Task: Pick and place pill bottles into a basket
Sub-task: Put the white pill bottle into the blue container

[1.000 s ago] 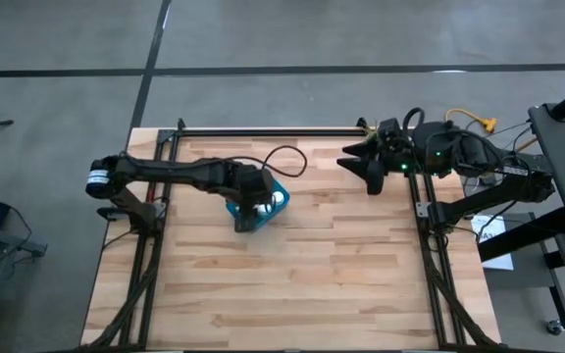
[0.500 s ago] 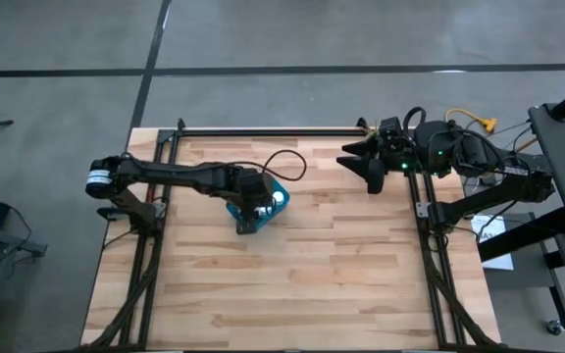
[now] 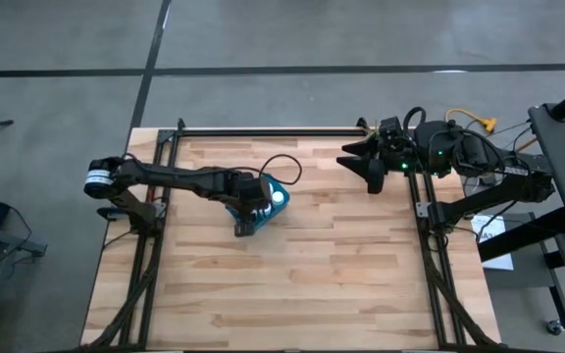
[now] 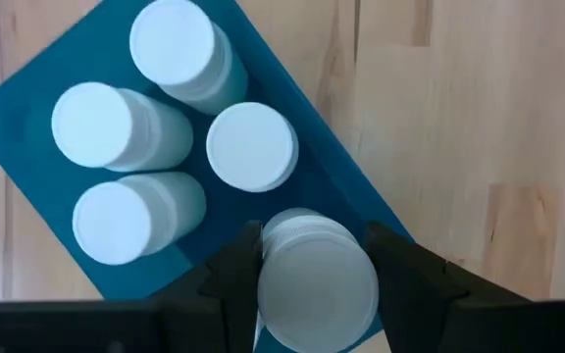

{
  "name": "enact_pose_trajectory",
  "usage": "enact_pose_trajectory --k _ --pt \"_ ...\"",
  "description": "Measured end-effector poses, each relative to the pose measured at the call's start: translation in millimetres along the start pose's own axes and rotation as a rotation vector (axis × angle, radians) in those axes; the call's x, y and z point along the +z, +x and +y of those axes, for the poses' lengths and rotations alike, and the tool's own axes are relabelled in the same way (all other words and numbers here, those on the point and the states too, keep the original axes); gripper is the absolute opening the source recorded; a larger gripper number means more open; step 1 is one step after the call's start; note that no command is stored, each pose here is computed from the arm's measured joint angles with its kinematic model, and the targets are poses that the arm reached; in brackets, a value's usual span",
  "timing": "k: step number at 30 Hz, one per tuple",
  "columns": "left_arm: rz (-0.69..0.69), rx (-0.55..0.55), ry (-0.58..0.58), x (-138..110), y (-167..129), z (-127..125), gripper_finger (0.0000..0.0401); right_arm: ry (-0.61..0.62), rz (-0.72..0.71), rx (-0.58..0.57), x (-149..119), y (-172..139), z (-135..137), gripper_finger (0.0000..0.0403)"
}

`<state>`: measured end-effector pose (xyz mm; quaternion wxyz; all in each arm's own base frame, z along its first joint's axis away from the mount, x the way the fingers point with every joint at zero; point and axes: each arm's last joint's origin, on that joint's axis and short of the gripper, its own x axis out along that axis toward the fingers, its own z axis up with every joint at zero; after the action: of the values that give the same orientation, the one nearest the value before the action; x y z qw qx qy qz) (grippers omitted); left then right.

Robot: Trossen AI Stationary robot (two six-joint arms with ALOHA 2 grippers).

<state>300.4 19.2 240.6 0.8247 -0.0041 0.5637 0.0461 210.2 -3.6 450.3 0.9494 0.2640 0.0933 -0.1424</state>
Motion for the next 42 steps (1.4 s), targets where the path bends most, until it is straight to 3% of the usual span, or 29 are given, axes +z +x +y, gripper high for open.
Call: enact_pose_trajectory --k 15,42 --pt "-0.029 -0.001 -0.021 0.8 5.8 -0.3 0.0144 0.000 0.000 0.000 0.0 0.0 0.0 0.0226" --pt "-0.035 -0.026 -0.115 -19.8 36.2 -2.4 0.0144 0.000 0.001 0.000 0.0 0.0 0.0 0.0226"
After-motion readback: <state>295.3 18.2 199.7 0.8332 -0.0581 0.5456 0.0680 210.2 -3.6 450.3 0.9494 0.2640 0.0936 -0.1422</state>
